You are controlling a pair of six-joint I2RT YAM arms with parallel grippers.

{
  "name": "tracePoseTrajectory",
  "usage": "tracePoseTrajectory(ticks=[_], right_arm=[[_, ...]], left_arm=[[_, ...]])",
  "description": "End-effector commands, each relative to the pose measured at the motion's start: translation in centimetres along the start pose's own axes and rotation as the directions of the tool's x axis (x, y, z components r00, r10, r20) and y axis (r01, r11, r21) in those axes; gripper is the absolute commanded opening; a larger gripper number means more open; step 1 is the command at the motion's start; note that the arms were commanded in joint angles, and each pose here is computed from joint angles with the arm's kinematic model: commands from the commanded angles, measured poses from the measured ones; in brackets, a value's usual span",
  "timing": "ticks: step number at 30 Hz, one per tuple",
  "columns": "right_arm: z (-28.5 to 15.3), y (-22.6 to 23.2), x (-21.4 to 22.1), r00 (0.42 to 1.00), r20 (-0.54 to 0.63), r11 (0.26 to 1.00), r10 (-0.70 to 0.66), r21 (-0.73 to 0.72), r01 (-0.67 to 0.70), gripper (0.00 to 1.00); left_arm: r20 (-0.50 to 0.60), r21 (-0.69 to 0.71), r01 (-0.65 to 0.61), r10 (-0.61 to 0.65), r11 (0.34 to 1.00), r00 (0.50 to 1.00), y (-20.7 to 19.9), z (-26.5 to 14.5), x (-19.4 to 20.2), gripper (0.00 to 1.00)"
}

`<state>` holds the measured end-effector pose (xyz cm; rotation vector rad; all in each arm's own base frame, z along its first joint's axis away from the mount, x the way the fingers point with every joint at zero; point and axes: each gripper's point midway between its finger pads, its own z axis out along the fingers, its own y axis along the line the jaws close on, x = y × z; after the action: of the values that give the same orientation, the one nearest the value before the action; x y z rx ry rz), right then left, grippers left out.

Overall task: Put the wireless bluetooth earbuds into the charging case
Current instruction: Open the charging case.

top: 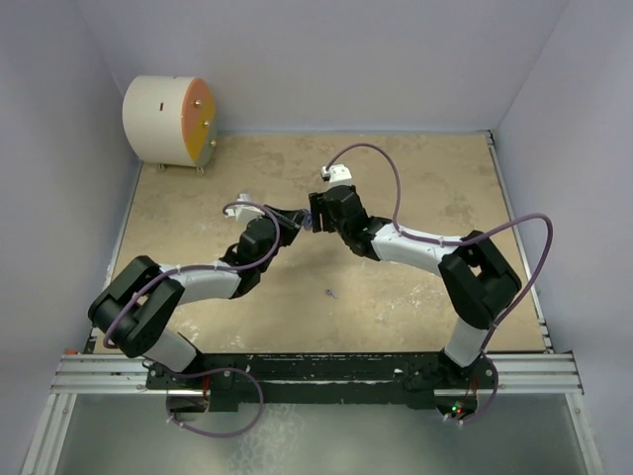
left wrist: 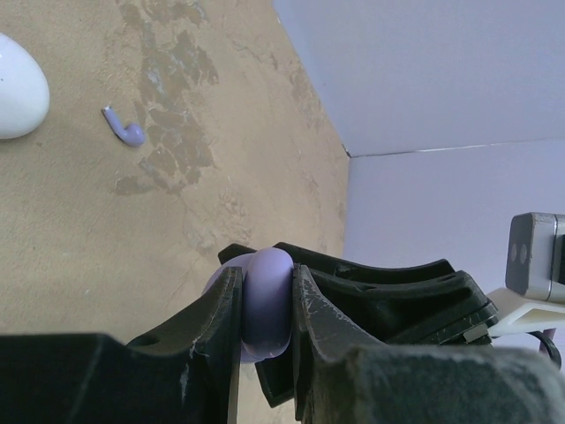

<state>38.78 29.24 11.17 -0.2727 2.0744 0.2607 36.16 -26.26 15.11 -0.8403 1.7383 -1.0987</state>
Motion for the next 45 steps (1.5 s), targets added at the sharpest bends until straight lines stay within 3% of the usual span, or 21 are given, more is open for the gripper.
tracePoseTrajectory(ticks=[1,13,45], right_arm=[[-0.7,5.9,-4.5,0.991,0.098,0.975,0.091,-0.212,-0.069,0.70],[-0.8,6.5,-5.4,0.983,0.127,0.965,0.132,-0.244,-0.098,0.70],[-1.5,6.3,-8.2,0.960,0.183,0.938,0.210,-0.314,-0.145,0.70]], left_arm=[[-0.074,0.202,0.127,-0.115,0.971,0.991,-5.3,-1.2,1.1,0.00],[-0.087,0.286,0.219,-0.202,0.933,0.975,-5.7,-2.1,0.8,0.00],[-0.162,0.400,0.325,-0.283,0.857,0.945,-6.3,-3.0,1.6,0.00]])
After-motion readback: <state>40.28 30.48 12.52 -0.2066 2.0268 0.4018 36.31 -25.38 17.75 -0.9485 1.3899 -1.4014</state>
